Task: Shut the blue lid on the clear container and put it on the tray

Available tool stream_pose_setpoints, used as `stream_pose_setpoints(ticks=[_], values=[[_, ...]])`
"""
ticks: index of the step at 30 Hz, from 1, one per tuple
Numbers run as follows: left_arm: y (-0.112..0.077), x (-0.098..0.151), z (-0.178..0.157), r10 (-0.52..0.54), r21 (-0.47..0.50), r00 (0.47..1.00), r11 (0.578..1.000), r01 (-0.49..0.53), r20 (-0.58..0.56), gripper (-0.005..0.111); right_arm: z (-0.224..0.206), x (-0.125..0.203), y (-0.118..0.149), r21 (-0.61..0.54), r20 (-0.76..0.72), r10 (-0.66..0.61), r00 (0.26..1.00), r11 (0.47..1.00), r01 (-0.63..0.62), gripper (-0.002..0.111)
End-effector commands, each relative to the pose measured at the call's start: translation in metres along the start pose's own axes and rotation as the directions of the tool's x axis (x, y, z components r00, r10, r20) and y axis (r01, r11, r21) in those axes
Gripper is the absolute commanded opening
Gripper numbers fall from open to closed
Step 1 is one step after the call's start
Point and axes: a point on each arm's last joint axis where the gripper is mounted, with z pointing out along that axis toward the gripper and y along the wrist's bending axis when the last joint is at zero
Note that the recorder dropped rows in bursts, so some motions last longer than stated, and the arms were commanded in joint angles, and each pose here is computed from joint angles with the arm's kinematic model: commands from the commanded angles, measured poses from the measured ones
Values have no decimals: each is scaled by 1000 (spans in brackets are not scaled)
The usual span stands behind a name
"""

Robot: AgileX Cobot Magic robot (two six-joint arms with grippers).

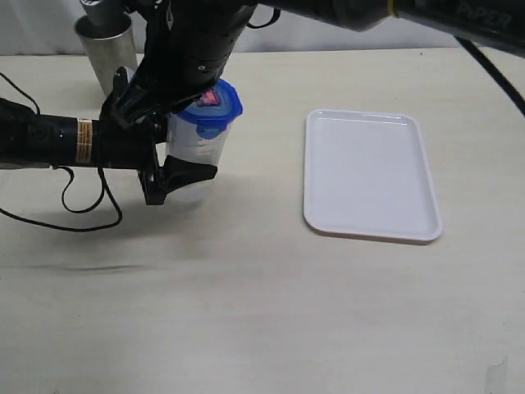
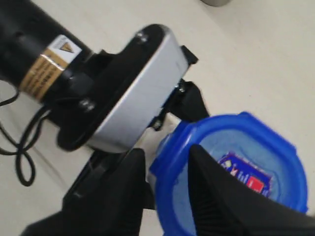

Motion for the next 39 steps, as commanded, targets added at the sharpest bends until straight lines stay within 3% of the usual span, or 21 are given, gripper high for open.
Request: stream_pose_setpoints(ticks=[1,6,10,13,22,27,39], values=[[4,-17,-2,-6,-21,995,1000,8,96,0,-21,-1,1,-14,27,-12,1000,1000,12,29],[4,-17,-2,-6,-21,995,1000,8,96,0,-45,0,-2,13,106,-43,993,999,41,24],[4,-17,-2,-6,-21,995,1000,8,96,0,-63,14,-2,47,266,-68,961,997,58,4],[4,-17,-2,-6,-21,995,1000,8,96,0,-76,33,0,70,379,-96,920,995,75,4],[4,-17,-2,-6,-21,995,1000,8,96,0,-182,117,6,121,749,-129,650,991,57,4],[4,-17,-2,-6,-21,995,1000,8,96,0,-221,171,10,135,827,-134,546,990,38,4],[4,-17,-2,-6,-19,995,1000,8,100,0,-258,264,18,136,934,-123,335,991,-16,4]])
